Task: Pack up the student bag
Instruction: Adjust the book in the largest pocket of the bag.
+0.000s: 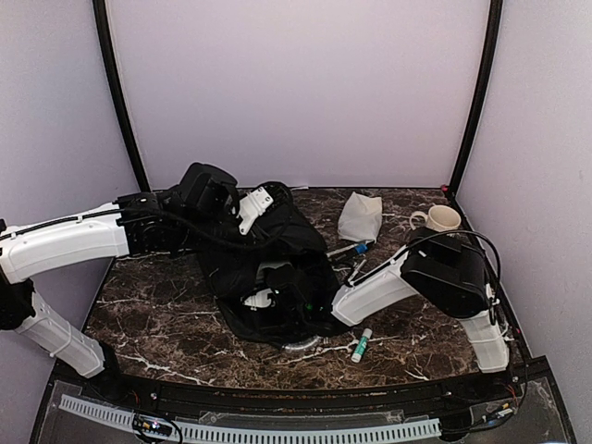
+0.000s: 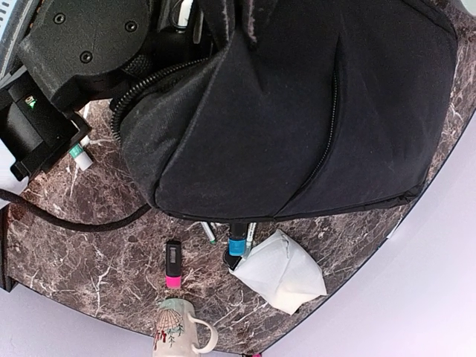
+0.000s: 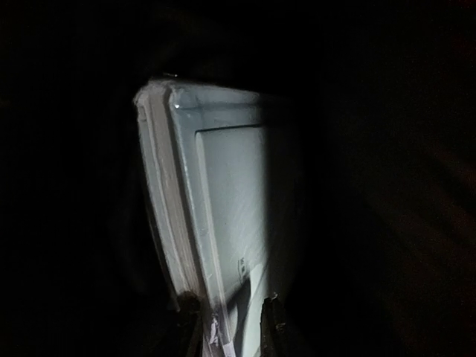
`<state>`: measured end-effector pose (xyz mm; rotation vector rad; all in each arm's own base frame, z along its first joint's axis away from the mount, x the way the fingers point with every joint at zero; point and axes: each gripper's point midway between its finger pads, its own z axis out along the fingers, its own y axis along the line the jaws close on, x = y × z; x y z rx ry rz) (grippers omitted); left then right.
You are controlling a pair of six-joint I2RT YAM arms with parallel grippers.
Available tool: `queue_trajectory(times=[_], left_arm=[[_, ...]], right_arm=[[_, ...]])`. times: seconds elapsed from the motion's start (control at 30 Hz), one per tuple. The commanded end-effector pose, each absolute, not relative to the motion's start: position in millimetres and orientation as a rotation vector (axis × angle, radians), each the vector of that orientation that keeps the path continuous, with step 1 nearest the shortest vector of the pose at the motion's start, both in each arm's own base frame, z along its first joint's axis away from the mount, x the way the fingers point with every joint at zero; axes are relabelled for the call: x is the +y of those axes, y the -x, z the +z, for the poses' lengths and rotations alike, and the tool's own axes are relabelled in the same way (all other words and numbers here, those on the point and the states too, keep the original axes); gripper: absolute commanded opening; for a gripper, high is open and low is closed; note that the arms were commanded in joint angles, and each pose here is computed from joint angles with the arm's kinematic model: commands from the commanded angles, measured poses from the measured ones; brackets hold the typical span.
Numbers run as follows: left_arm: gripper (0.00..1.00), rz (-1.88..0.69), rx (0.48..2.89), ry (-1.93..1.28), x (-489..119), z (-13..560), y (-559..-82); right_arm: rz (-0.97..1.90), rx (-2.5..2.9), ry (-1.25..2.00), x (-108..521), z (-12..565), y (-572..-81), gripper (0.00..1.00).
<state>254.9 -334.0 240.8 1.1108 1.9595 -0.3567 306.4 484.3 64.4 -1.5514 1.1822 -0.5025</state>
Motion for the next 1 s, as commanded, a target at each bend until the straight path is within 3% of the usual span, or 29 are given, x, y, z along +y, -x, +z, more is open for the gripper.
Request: queue_trajectory(times=[0.0,0.5,0.77,0.97], left_arm=[[0.00,-0.426,1.824,-1.022,-332.7,292.2,-255.9],[0.00,-0.324,1.898,-0.933,-299.3,264.1,-287.6],[0.00,-0.225,1.967,-1.035,-287.6,231.8,-309.3],[0.00,-0.313,2.004,-1.138,-300.6,193.9,-298.3]], right_arm=[[-0.542,1.163,1.450,493.0,84.2,-323.1,0.29],[-0.285,1.239,1.654,491.5,109.5,-232.9,0.45],[0.001,1.390,1.944,438.4,113.2,-174.6,0.47],[0.240,1.629,1.882,383.0,149.0,-186.2,0.46]])
